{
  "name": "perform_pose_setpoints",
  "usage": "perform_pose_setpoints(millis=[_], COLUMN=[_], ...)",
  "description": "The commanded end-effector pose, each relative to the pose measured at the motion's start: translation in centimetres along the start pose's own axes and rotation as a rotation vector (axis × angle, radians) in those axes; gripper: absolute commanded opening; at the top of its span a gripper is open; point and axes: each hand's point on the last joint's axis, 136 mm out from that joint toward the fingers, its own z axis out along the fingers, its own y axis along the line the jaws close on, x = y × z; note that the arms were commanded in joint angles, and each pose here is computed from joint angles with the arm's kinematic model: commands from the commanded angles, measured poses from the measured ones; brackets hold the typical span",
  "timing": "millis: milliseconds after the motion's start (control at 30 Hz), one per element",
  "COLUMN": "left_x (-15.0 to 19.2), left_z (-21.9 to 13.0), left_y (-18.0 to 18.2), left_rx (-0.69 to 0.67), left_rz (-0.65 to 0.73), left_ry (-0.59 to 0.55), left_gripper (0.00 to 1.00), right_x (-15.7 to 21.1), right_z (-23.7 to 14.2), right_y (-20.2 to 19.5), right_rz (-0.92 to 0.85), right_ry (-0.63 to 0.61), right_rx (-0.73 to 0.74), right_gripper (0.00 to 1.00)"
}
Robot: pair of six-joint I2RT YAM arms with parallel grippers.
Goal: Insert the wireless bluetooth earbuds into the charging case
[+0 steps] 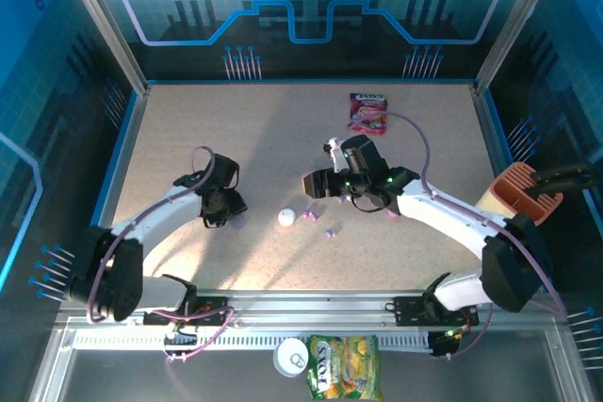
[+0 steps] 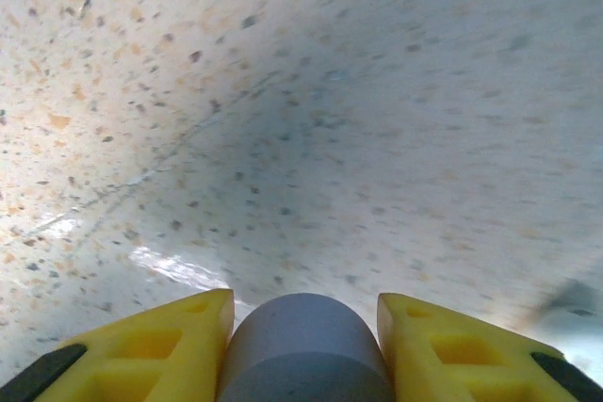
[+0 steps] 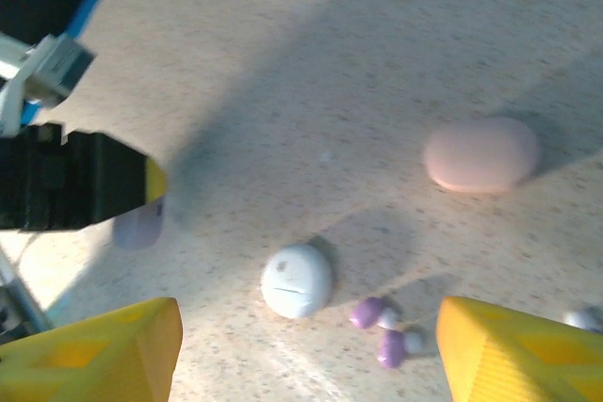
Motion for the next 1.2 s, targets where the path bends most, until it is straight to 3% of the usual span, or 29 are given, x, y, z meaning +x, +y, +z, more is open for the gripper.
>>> perform_pose_setpoints(millis=[0,267,567,833,1167], left_x=[-0.7,-1.5,-1.1,-0.8,-0.2], left_z=[-3.1,-9.2,-11.4,-11.1,-10.5], left_y=[-3.4,-9.3,-10.3,-9.5,-9.8], left_rx=[0.18,0.525,0.676,0.702,0.719], left_rz=[-0.061,-0.151,-0.47,-0.642,-0.69], left_ry=[-0.027,-0.065,-0.02,0.008,0.065], left_gripper=[0.43,0.41,0.4,0.39,0.38], right_x=[-0.8,0.1,-1.6,-2.4,-2.7], right_z=[-1.1,-1.4,-1.3,2.0,5.1], right_y=[4.6,8.3,12.3,12.3,13.2], right_rz=[-0.143,-0.215,-0.218,-0.067,0.006], right_ry=[-0.108,-0.3,-0.498,-0.448,-0.402], right_rx=[-0.155,-0.292,-0.415,-0.389,-0.428], right_gripper=[0.73,0.74,0.74,0.72,0.65])
